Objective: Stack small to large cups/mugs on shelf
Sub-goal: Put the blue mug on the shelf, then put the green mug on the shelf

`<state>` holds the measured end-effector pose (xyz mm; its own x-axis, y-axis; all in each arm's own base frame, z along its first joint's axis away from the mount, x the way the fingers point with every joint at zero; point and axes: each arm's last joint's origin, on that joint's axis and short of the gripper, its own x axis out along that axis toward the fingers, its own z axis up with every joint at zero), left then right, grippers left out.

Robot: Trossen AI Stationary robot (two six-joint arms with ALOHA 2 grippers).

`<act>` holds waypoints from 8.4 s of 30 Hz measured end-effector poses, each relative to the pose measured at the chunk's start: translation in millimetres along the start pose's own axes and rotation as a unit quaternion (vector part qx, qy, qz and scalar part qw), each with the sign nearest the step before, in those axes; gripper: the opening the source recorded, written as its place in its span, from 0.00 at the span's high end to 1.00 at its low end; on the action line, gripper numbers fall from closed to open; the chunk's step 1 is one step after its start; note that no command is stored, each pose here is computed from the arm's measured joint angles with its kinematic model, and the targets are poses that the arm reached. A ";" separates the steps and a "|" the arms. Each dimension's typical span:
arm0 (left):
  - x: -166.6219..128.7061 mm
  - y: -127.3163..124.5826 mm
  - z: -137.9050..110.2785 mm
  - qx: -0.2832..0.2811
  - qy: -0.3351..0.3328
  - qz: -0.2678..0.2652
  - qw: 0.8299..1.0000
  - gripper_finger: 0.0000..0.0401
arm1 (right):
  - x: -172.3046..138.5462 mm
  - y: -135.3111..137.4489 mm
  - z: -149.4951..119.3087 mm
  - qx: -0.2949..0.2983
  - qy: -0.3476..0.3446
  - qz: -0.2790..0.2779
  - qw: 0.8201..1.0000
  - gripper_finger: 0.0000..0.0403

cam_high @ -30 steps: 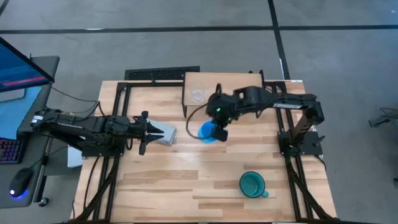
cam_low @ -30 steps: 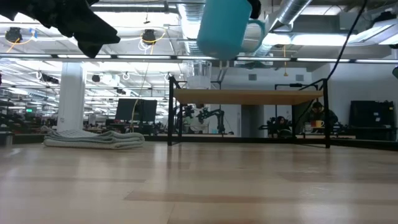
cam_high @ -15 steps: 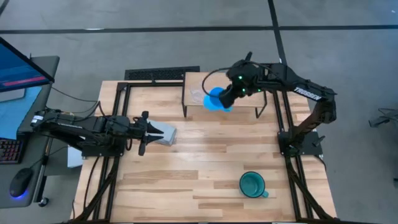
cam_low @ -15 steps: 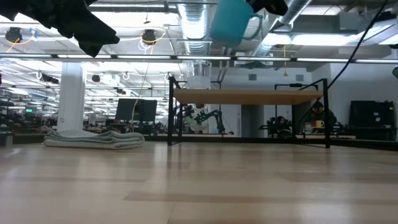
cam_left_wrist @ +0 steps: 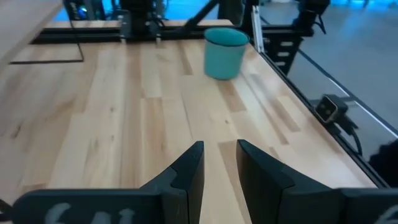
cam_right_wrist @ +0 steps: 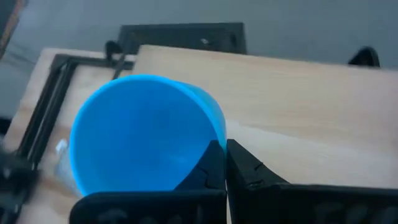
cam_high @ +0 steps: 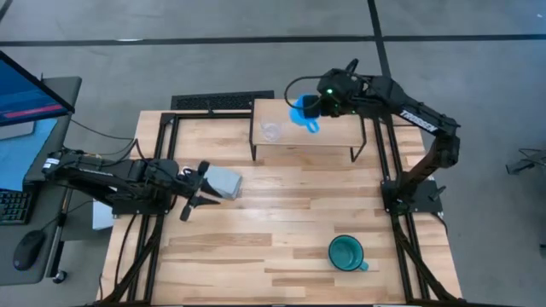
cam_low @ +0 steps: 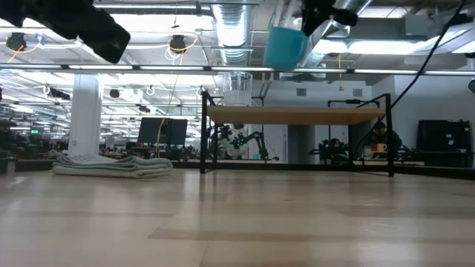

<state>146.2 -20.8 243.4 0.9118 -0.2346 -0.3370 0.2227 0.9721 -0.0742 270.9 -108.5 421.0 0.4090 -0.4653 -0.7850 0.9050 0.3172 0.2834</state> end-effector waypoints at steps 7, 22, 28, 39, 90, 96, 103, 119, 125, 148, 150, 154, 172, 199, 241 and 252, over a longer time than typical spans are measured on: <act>-0.1 -0.2 -3.5 -0.001 0.018 -0.006 1.000 0.79 | 36.0 5.3 -4.0 0.054 0.048 -0.059 0.996 0.99; -0.4 -3.9 -4.8 0.005 0.025 -0.069 0.997 0.79 | 20.5 -1.1 1.8 0.209 0.049 -0.104 0.971 0.99; -0.4 -3.9 -4.8 0.008 0.025 -0.070 0.997 0.79 | 34.4 2.7 2.4 0.215 0.055 -0.116 0.968 0.99; -0.7 -4.2 -8.0 0.000 0.043 -0.075 0.996 0.79 | 75.5 8.7 7.5 0.193 0.098 -0.145 0.965 0.99; -1.3 -5.1 -12.3 0.005 0.064 -0.091 0.994 0.79 | 100.8 8.4 13.9 0.224 0.133 -0.155 0.953 0.99; -1.3 -5.1 -12.3 0.002 0.064 -0.090 0.994 0.79 | 100.6 7.5 13.4 0.225 0.140 -0.156 0.952 0.99; -1.2 -5.1 -12.2 0.001 0.064 -0.090 0.994 0.79 | 99.7 6.5 12.6 0.220 0.146 -0.160 0.951 0.99; -1.2 -5.1 -12.2 0.001 0.064 -0.090 0.994 0.79 | 91.8 6.9 16.1 0.208 0.142 -0.163 0.954 0.99; -1.2 -5.0 -12.2 0.002 0.064 -0.090 0.994 0.79 | 90.7 5.8 15.2 0.206 0.147 -0.170 0.952 0.99; -1.3 -5.0 -12.2 0.003 0.064 -0.090 0.994 0.79 | 90.3 6.7 14.8 0.210 0.161 -0.159 0.951 0.87; -1.3 -5.0 -12.1 0.003 0.063 -0.090 0.994 0.79 | 90.2 6.7 14.9 0.210 0.161 -0.159 0.951 0.87; -1.2 -5.0 -12.2 0.006 0.063 -0.090 0.994 0.79 | 89.6 6.9 15.0 0.212 0.164 -0.155 0.951 0.87; -1.2 -5.1 -12.2 0.006 0.063 -0.090 0.994 0.79 | 89.7 6.9 15.7 0.213 0.162 -0.153 0.951 0.63; -1.1 -4.9 -10.9 -0.034 0.060 -0.085 0.994 0.79 | -10.3 18.1 46.3 -0.104 0.039 0.063 0.992 0.58; -1.4 6.5 11.0 -0.121 -0.074 0.113 0.983 0.79 | -85.0 -53.1 -172.6 -0.540 0.193 0.187 0.797 0.62; -1.8 8.0 11.1 -0.122 -0.079 0.139 0.980 0.79 | -61.6 -23.5 -249.7 -0.669 0.237 0.188 0.679 0.66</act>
<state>150.2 -12.7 253.8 0.9717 0.0596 -0.2288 -0.1131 0.9669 -0.2286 195.1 119.0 325.1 0.2100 0.0739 -0.9749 -0.2997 0.9540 0.0078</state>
